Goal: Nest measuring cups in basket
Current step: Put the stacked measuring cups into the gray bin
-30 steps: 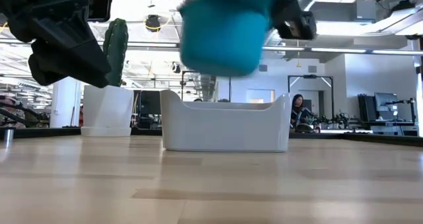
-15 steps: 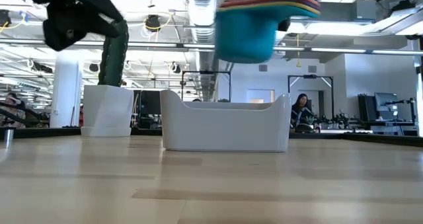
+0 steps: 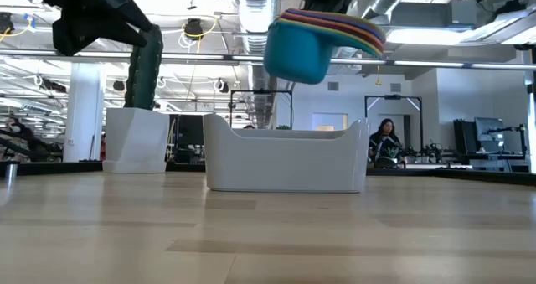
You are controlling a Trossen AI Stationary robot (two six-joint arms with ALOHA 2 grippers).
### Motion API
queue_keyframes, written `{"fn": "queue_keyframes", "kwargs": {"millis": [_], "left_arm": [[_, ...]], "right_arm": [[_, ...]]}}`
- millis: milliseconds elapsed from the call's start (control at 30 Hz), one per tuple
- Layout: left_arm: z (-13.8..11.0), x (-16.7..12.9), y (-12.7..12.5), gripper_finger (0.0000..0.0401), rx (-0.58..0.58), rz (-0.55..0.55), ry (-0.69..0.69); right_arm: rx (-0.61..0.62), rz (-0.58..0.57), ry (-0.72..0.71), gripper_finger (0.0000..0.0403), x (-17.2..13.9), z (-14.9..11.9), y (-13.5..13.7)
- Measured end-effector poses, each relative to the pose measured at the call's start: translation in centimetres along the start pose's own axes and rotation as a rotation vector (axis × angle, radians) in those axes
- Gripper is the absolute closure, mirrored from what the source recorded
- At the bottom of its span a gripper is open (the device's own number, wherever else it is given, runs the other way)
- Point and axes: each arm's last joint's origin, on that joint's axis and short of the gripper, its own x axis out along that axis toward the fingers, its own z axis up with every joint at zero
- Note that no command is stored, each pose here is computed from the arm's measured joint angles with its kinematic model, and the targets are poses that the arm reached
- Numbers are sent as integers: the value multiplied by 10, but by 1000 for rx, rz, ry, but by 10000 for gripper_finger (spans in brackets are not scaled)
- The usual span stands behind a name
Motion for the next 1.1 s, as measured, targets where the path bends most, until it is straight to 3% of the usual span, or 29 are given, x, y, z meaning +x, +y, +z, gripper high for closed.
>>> {"fn": "queue_keyframes", "kwargs": {"millis": [233,533,800,1100], "left_arm": [[10,-1,14,295,82,50,19],[50,-10,44,295,176,96,-40],[65,-8,58,295,103,189,-120],[57,10,56,295,55,265,-110]], "right_arm": [[-122,-5,-35,295,-2,4,-11],[-269,4,-76,295,-2,9,-11],[-423,9,-68,295,23,15,-34],[-600,8,-69,295,31,16,-50]]}}
